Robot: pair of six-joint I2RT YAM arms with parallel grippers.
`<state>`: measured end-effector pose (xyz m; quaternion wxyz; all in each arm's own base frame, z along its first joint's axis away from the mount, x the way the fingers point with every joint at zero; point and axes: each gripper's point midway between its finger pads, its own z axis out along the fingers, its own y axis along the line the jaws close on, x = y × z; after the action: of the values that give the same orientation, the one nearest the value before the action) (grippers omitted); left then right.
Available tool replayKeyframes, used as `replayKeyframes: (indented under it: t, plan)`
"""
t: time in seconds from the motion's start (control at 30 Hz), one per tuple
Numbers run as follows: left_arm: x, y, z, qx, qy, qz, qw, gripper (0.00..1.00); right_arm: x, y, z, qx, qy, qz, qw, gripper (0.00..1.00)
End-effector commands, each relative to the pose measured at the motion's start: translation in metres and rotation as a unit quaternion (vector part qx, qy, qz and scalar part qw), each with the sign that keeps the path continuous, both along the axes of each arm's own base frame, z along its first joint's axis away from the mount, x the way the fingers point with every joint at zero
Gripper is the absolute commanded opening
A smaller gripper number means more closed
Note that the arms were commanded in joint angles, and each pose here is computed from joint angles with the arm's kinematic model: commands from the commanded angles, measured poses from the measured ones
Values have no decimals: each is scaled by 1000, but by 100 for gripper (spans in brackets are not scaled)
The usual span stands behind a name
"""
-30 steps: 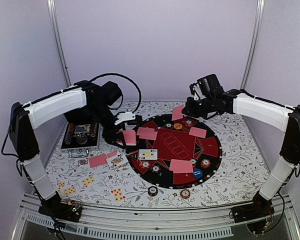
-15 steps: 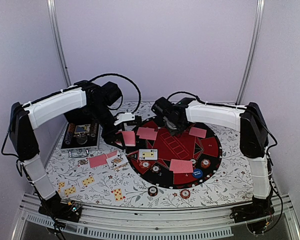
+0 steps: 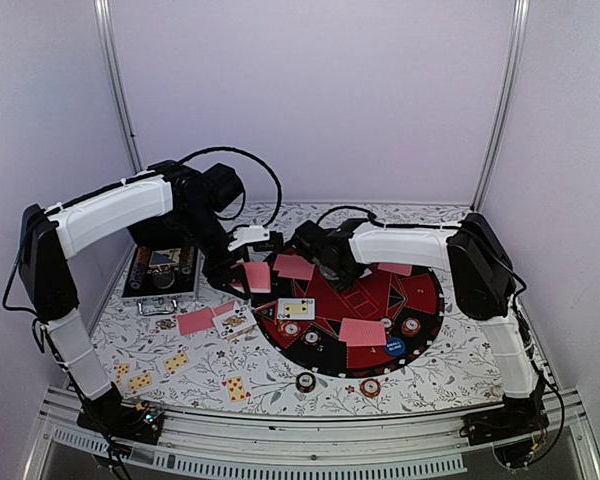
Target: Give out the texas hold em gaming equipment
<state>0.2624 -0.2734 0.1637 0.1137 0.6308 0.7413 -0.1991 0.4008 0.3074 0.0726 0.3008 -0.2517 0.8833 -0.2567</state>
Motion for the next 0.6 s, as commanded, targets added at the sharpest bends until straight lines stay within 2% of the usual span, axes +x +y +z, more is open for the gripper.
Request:
replayKeyframes:
  t: [0.0,0.43,0.57]
  plan:
    - [0,-1,17,-20,-8,-1,1000,26,7,27,-9,51,7,22,998,0]
    - [2,-2,17,-18,-8,-2,1000,26,0,53,-38,102,60,37,992,0]
    - [3,-3,17,-18,-9,-2,1000,26,-5,53,-41,117,76,26,990,6]
